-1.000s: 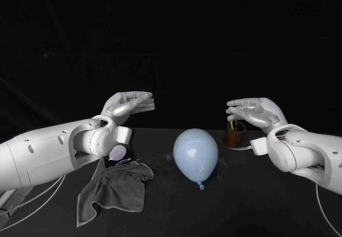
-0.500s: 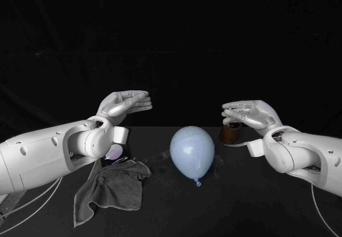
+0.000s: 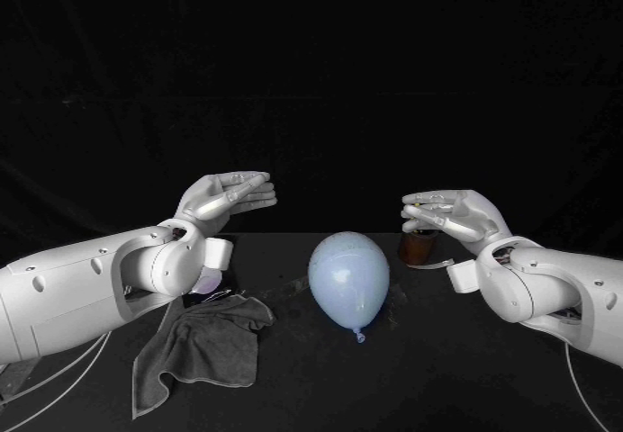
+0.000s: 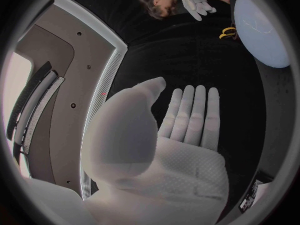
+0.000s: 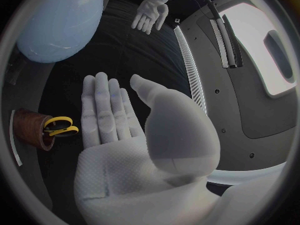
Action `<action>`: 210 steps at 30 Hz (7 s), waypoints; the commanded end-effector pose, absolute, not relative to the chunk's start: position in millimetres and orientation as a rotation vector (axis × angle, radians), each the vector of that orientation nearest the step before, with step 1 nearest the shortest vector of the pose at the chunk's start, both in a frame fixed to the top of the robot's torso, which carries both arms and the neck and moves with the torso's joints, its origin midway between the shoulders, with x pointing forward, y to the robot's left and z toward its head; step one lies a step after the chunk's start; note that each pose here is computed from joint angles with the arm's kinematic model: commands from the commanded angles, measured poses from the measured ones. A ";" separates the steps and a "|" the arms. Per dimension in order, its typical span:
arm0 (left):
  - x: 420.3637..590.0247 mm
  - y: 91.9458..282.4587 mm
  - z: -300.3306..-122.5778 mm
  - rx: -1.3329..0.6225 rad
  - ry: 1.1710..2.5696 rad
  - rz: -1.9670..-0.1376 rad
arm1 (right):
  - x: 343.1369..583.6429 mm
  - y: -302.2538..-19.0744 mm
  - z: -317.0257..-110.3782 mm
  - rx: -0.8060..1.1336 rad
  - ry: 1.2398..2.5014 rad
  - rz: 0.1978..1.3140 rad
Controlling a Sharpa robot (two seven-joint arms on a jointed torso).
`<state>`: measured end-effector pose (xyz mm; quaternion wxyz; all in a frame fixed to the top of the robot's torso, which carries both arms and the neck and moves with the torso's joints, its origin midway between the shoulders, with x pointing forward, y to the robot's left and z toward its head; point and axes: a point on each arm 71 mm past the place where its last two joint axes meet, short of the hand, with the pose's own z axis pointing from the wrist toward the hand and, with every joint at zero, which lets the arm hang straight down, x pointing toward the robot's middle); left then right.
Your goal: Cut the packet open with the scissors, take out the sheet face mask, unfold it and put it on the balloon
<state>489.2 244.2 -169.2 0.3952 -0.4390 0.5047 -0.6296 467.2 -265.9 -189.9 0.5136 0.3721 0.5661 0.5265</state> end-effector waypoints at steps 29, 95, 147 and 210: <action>492.9 249.1 -170.2 -1.079 1.297 -1.564 | 466.3 -262.9 -190.1 0.875 1.369 1.287; 495.3 270.8 -171.2 -1.130 1.253 -1.525 | 461.9 -267.3 -189.7 0.859 1.377 1.273; 552.9 240.6 -236.5 0.075 1.780 -0.796 | 459.1 -252.3 -191.6 0.839 1.412 1.295; 573.4 215.8 -297.2 0.069 2.011 -0.520 | 453.9 -240.9 -174.2 0.809 1.402 1.330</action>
